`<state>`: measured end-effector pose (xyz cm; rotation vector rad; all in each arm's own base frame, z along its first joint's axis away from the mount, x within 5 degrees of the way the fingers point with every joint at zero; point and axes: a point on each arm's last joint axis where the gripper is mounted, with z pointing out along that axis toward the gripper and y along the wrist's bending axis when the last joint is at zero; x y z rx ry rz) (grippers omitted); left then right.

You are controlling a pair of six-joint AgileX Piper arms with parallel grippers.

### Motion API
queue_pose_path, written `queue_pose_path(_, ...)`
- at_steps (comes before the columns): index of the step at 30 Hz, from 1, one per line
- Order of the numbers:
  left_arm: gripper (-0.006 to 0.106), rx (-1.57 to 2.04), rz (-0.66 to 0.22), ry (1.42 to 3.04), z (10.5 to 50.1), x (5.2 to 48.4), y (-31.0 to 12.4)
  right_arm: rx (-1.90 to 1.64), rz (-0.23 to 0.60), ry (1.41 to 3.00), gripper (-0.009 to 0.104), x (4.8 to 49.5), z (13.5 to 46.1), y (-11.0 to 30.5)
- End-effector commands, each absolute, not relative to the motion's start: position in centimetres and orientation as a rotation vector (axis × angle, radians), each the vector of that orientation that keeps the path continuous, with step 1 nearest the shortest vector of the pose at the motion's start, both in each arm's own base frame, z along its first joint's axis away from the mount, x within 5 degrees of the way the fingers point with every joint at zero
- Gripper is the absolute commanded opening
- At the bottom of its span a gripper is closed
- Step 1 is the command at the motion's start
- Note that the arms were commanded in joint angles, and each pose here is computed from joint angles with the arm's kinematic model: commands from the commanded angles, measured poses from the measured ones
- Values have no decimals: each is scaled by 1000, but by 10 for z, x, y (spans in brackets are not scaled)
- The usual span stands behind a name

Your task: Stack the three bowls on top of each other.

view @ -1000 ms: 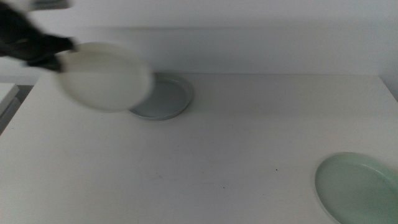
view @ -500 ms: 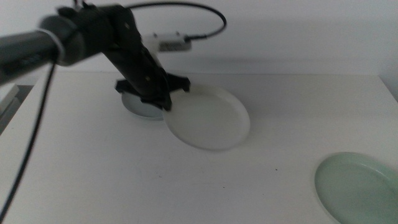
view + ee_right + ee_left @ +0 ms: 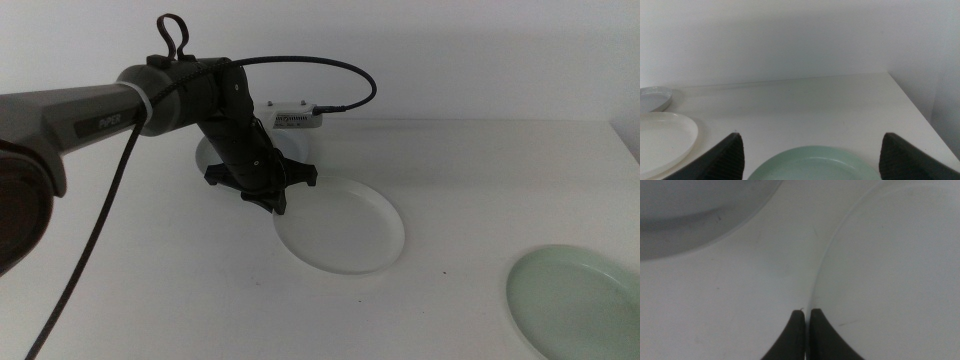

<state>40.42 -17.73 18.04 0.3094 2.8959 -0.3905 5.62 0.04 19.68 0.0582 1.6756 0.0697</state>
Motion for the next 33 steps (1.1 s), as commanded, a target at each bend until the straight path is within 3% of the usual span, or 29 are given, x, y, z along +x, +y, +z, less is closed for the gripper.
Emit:
queue_pose_path(1, 3, 313, -400, 2891, 183, 404, -179, 57, 55, 1662, 93, 56, 197, 0)
queue_pose_path(6, 24, 334, -405, 2900, 183, 402, -179, 57, 55, 1662, 93, 56, 197, 0)
queue_pose_path(10, 54, 400, -396, 2885, 196, 398, -178, 57, 55, 1662, 93, 56, 197, 0)
queue_pose_path(15, 94, 305, -323, 2771, 244, 398, -148, 57, 55, 1662, 93, 56, 197, 0)
queue_pose_path(21, 94, 209, -154, 2583, 291, 425, -90, 57, 55, 1662, 93, 56, 197, 0)
queue_pose_path(23, 94, 143, -136, 2560, 295, 441, -70, 57, 55, 1662, 93, 56, 197, 0)
queue_pose_path(27, 94, 53, -172, 2575, 280, 476, -46, 57, 55, 1662, 93, 56, 197, 0)
queue_pose_path(33, 94, 29, -178, 2629, 230, 513, -44, 57, 55, 1662, 93, 56, 197, 0)
